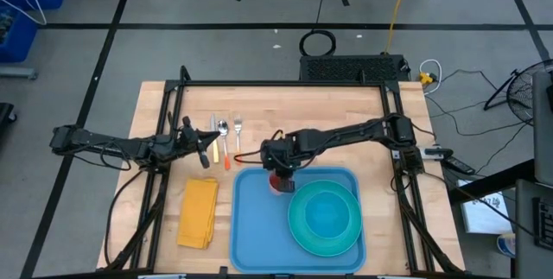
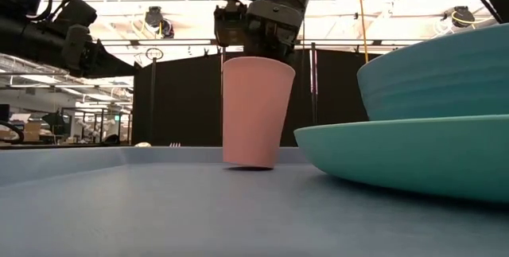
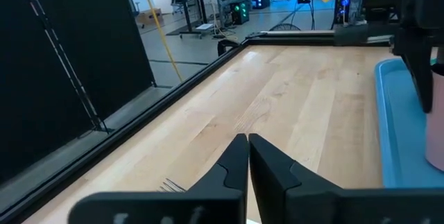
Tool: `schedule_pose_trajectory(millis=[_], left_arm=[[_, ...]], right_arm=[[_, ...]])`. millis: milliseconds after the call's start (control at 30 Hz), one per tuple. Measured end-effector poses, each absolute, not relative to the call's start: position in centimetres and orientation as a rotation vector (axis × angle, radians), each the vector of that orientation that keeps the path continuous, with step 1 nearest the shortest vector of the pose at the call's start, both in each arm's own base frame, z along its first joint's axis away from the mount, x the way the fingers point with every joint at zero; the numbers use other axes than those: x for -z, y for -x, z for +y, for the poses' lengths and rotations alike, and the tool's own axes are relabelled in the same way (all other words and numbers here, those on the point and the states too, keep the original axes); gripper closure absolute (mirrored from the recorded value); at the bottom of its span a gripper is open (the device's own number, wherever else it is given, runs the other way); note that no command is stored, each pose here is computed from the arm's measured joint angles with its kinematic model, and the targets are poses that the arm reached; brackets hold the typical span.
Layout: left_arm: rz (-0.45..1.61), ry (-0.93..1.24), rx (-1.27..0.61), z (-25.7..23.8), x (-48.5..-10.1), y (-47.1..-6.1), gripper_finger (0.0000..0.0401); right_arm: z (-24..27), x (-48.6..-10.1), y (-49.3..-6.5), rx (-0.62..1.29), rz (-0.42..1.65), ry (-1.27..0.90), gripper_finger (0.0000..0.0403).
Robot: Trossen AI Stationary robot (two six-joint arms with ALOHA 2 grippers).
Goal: Set up tray
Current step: Put the red cup on the top left side of the light blue plate on the blue tray
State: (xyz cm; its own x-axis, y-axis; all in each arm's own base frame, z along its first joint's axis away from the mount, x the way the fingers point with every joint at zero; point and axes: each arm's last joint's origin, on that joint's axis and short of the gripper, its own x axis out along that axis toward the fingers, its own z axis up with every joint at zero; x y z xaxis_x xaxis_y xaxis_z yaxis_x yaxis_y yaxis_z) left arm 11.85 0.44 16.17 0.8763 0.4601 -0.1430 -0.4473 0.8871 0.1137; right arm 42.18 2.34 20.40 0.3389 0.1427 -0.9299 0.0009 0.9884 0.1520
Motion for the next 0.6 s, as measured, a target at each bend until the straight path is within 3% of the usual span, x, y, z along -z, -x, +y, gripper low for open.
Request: schedule_pose_trajectory(millis=[200, 600], left_arm=[[0.169, -0.078, -0.471, 0.43, -16.16, -11.86, 0.0397], [0.169, -0.078, -0.470, 0.43, -16.16, -11.86, 0.0370]], right_arm=[[2.35, -20.56, -41.96, -0.086, 1.235, -0.149, 0.0403], [3.18, -20.54, -41.45, -0.095, 1.280, -0.143, 0.0403]])
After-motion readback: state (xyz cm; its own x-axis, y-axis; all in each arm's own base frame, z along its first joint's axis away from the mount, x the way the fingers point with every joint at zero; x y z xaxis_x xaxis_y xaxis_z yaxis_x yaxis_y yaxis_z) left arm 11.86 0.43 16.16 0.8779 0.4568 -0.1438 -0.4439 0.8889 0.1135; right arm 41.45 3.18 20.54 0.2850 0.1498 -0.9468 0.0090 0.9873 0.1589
